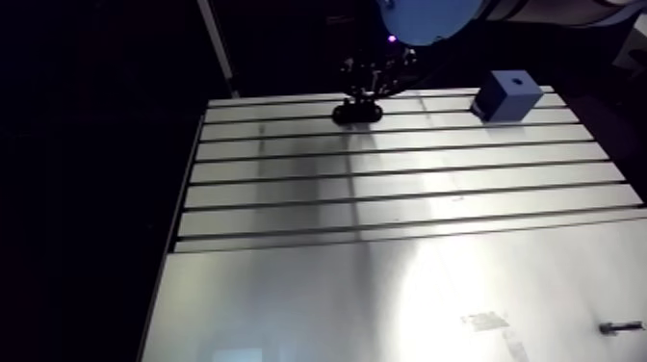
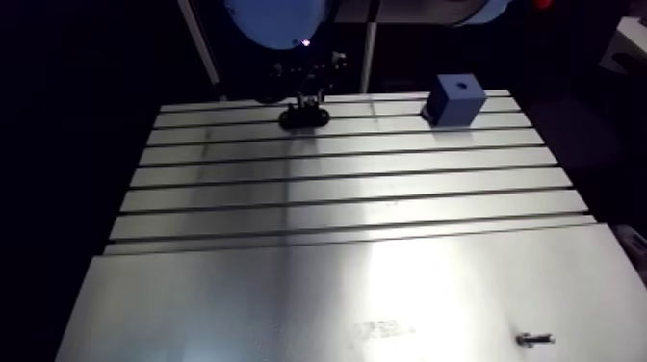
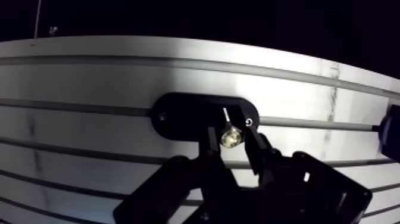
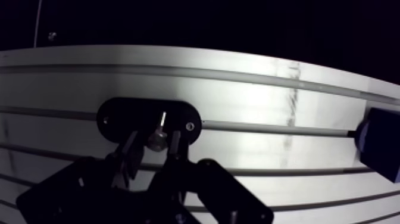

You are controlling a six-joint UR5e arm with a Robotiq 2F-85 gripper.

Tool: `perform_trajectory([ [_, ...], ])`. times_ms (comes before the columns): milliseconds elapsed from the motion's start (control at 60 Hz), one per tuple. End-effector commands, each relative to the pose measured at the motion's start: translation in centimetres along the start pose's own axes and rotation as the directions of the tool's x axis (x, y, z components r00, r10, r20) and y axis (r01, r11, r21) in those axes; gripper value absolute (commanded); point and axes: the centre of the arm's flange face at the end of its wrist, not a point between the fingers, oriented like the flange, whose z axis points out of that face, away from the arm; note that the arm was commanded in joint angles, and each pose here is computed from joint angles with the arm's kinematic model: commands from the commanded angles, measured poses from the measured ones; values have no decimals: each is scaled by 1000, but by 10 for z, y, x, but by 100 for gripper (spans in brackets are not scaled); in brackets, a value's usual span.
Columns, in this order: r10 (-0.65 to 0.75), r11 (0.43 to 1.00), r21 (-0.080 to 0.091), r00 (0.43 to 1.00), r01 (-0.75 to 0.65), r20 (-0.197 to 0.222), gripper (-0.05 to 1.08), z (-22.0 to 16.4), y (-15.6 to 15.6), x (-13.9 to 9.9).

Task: Pick up the M10 bolt and insert it into the hex recess until seated.

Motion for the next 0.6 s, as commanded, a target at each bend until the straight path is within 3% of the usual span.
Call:
perform_trajectory([
  [17, 0, 1000, 1, 1000, 0, -1, 66, 0, 0, 0],
  [600, 3, 1000, 2, 1000, -3, 1, 71, 1, 0, 1],
])
